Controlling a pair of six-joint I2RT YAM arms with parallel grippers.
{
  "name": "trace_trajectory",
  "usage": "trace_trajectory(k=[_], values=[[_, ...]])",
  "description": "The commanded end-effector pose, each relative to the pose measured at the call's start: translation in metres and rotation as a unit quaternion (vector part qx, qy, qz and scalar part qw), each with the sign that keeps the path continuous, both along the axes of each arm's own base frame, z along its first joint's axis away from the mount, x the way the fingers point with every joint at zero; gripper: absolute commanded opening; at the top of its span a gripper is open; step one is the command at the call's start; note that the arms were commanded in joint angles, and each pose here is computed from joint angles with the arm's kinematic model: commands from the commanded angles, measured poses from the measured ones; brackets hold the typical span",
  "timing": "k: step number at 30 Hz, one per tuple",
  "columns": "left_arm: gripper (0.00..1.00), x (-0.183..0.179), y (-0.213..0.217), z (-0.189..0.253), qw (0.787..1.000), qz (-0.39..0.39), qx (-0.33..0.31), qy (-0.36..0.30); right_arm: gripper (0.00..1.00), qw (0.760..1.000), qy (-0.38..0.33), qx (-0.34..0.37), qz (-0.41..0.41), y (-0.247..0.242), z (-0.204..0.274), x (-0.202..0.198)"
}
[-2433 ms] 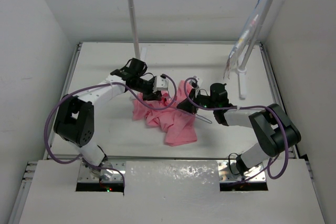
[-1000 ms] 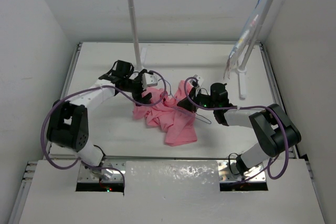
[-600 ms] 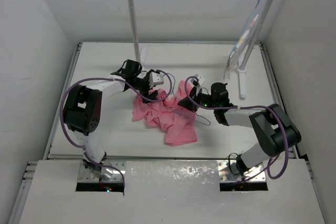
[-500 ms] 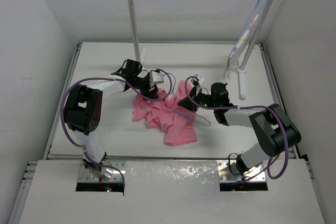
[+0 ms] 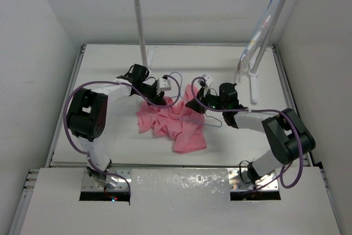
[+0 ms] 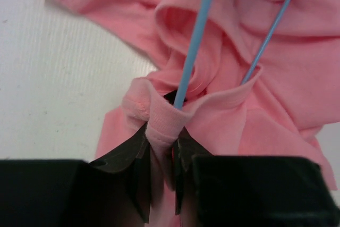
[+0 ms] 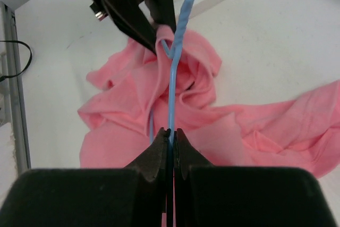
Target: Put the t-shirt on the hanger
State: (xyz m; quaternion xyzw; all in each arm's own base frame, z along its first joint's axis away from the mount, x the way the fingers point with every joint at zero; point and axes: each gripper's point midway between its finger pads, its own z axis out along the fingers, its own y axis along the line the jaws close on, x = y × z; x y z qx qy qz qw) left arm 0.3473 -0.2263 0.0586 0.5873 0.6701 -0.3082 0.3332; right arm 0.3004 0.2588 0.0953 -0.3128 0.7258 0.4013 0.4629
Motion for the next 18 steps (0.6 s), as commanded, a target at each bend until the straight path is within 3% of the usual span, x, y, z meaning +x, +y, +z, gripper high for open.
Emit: trace_trajectory(k=[1, 7, 14, 17, 18], values=[[0.07, -0.027, -0.034, 0.075, 0.993, -0.068, -0.093, -0.038, 0.0, 0.998, -0.054, 0.005, 0.045, 0.027, 0.031, 0.004], [0.05, -0.051, -0.031, 0.093, 0.99, -0.076, -0.106, -0.046, 0.0, 0.995, -0.084, -0.011, 0.053, 0.037, 0.044, 0.001], [0.0, -0.044, -0.012, 0.089, 0.995, -0.025, -0.052, -0.078, 0.0, 0.995, -0.094, -0.015, 0.039, 0.032, 0.052, -0.001], [0.0, -0.031, 0.002, 0.099, 0.992, 0.031, -0.03, -0.121, 0.17, 0.996, -0.084, -0.03, 0.008, 0.024, 0.052, 0.005], [0.0, -0.027, 0.006, 0.102, 0.989, 0.044, -0.027, -0.138, 0.34, 0.996, -0.082, -0.032, 0.002, 0.022, 0.056, 0.006]])
